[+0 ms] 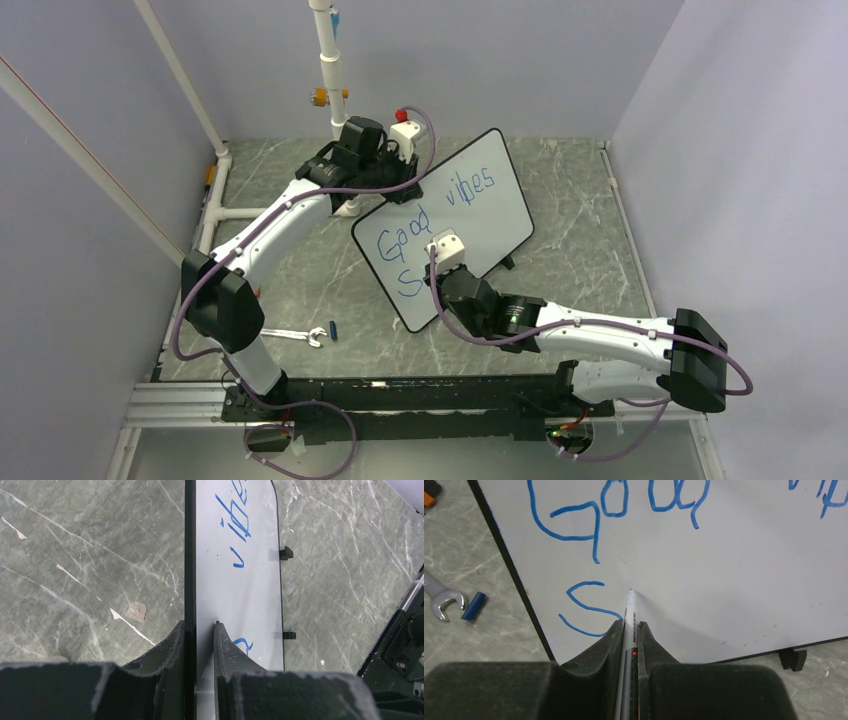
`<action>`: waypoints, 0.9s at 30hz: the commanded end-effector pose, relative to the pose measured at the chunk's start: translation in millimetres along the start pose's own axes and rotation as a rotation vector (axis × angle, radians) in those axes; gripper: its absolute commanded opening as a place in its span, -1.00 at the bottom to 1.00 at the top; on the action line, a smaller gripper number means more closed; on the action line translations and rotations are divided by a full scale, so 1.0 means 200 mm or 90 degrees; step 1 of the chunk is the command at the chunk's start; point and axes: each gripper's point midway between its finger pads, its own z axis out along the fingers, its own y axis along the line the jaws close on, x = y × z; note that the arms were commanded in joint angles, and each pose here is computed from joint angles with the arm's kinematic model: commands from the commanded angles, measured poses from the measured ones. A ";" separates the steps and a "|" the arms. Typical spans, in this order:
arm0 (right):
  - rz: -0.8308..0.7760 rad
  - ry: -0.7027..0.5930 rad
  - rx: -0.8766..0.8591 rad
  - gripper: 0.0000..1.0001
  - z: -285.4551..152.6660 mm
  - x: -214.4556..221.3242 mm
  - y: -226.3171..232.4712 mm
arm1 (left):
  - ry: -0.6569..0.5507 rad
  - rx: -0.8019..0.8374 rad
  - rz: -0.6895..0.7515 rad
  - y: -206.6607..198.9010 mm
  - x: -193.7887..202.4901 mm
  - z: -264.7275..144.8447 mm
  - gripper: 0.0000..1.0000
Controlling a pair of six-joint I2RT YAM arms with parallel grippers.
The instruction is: Write a sentence on the whiteboard
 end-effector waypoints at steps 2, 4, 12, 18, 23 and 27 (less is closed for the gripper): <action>0.016 -0.011 0.000 -1.00 0.03 0.00 0.00 | -0.015 -0.061 0.055 0.09 -0.04 -0.02 -1.00; 0.014 -0.006 -0.002 -1.00 0.04 0.03 -0.01 | -0.015 -0.058 0.055 0.09 -0.04 -0.02 -1.00; 0.013 0.011 -0.013 -1.00 0.05 0.11 -0.01 | -0.018 -0.055 0.054 0.08 -0.04 -0.02 -1.00; 0.018 0.039 -0.012 -1.00 0.04 0.22 -0.03 | -0.028 -0.063 0.049 0.09 -0.06 -0.03 -1.00; 0.025 0.046 -0.005 -1.00 0.01 0.27 -0.06 | -0.033 -0.051 0.052 0.07 -0.06 -0.03 -1.00; 0.023 0.042 0.007 -1.00 0.01 0.26 -0.08 | -0.032 -0.053 0.047 0.07 -0.06 -0.02 -1.00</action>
